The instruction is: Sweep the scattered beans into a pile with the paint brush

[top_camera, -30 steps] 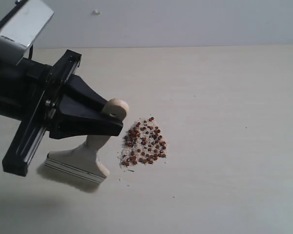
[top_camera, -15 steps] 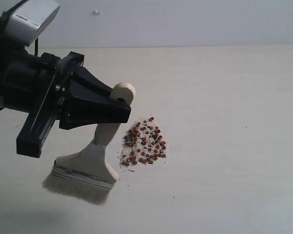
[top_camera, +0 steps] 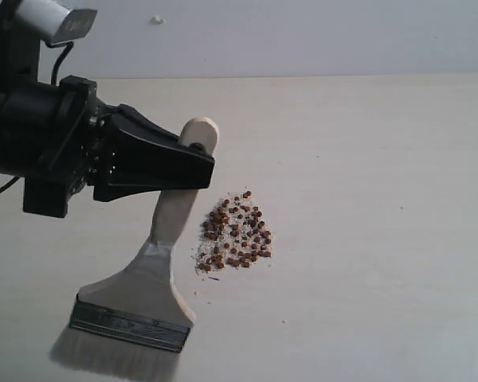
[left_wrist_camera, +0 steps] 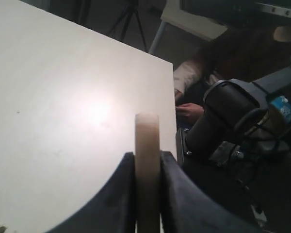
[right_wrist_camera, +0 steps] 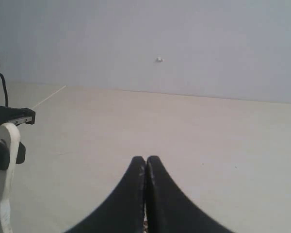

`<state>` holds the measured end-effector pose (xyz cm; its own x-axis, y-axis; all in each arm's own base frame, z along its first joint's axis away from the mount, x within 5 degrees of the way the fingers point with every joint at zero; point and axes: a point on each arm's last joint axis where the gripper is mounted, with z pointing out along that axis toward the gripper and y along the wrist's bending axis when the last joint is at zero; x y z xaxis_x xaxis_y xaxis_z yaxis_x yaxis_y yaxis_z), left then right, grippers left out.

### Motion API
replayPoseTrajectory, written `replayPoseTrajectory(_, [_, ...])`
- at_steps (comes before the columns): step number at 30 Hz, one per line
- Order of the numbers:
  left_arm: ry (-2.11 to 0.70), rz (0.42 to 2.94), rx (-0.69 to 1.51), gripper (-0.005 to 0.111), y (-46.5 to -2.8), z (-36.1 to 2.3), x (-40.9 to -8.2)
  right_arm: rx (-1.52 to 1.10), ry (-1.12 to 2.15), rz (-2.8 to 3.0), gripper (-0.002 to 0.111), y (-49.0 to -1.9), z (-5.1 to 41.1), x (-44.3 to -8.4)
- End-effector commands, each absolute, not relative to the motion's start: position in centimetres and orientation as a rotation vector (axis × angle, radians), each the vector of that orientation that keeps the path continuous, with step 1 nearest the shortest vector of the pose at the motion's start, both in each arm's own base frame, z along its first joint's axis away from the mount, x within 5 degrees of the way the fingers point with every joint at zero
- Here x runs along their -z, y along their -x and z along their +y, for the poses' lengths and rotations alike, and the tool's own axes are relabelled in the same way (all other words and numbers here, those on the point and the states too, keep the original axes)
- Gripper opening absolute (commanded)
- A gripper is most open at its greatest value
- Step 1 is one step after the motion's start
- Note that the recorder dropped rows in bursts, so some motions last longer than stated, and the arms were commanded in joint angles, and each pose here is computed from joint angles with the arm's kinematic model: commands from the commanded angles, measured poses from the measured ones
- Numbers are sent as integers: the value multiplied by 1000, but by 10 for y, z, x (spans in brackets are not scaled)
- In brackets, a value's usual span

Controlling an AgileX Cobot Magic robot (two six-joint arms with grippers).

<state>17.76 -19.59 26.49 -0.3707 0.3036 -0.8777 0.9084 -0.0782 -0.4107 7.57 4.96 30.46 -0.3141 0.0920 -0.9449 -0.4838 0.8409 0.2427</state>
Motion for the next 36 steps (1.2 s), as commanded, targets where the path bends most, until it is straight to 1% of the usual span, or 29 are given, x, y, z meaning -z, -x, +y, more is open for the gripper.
replayPoseTrajectory(1, [-1020, 1804, 1267, 0, -183, -186, -277, -595, 303, 1796, 0, -75, 50, -305])
replayPoseTrajectory(4, [-851, 1800, 1121, 0, -178, -178, -288, -595, 303, 1796, 0, -75, 50, -305])
replayPoseTrajectory(7, [-831, 1764, 968, 0, -162, -174, -297, -595, 303, 1796, 0, -75, 50, -305])
replayPoseTrajectory(11, [-667, 1801, 759, 0, -148, -164, -307, -595, 303, 1796, 0, -75, 50, -305])
replayPoseTrajectory(17, [-359, 1870, 533, 0, -142, -151, -310, -595, 303, 1796, 0, -75, 50, -305])
replayPoseTrajectory(20, [-182, 1830, 409, 0, -140, -144, -308, -595, 303, 1796, 0, -75, 50, -305])
replayPoseTrajectory(22, [-51, 1745, 427, 0, -135, -143, -306, -595, 303, 1796, 0, -75, 50, -305])
replayPoseTrajectory(24, [57, 1626, 516, 0, -126, -143, -302, -595, 303, 1796, 0, -75, 50, -305])
replayPoseTrajectory(26, [37, 1538, 580, 0, -118, -148, -296, -595, 303, 1796, 0, -75, 50, -305])
replayPoseTrajectory(28, [-35, 1508, 613, 0, -112, -154, -290, -595, 303, 1796, 0, -75, 50, -305])
replayPoseTrajectory(30, [-103, 1530, 635, 0, -108, -161, -284, -595, 303, 1796, 0, -75, 50, -305])
replayPoseTrajectory(33, [-262, 1667, 709, 0, -101, -176, -269, -595, 303, 1796, 0, -75, 50, -305])
replayPoseTrajectory(36, [-344, 1741, 757, 0, -96, -181, -263, -595, 303, 1796, 0, -75, 50, -305])
